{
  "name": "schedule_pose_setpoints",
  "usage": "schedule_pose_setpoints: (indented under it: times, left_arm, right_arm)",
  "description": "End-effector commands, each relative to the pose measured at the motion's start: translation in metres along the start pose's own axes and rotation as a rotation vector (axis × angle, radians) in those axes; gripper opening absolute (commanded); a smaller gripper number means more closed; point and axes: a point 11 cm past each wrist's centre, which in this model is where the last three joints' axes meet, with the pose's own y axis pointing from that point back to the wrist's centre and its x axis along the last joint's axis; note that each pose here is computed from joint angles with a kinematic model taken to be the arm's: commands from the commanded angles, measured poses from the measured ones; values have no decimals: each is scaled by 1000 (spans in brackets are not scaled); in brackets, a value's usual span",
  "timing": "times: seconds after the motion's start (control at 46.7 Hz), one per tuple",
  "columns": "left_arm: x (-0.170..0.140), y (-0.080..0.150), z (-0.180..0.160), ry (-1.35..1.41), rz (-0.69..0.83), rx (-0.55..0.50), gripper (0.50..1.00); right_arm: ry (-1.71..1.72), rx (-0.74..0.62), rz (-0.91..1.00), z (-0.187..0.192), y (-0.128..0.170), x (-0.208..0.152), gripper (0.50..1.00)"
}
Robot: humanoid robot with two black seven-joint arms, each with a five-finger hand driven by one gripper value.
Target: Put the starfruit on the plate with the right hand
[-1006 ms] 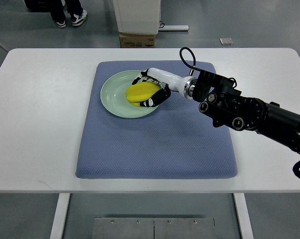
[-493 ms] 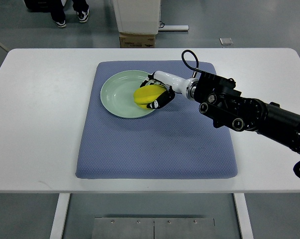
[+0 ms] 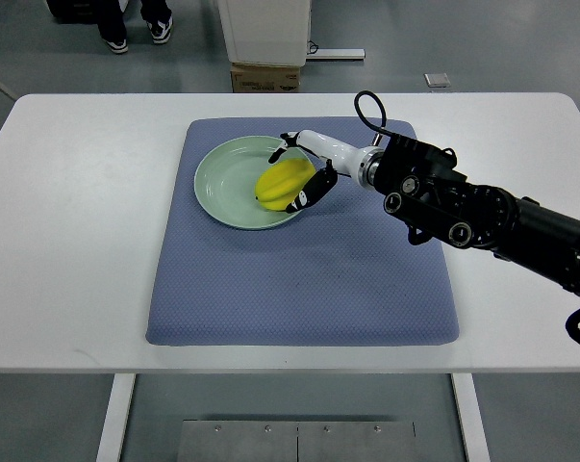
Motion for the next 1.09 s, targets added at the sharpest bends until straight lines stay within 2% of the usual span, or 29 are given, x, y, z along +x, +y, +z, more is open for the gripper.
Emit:
schedule_pose_setpoints:
  times: [0.0,0.578,1.071]
  left_arm:
    - [0,0,-1,0,-1,1,1000]
    - [0,0,0,-2,0,-1,1000]
    - [0,0,-1,0,-1,1,1000]
  right_arm:
    - [-28,13,20,-5,0,7,1000]
    - [-250,71,95,-17,2,30,1000]
    - [-616,-1,331,65,38,73,1000]
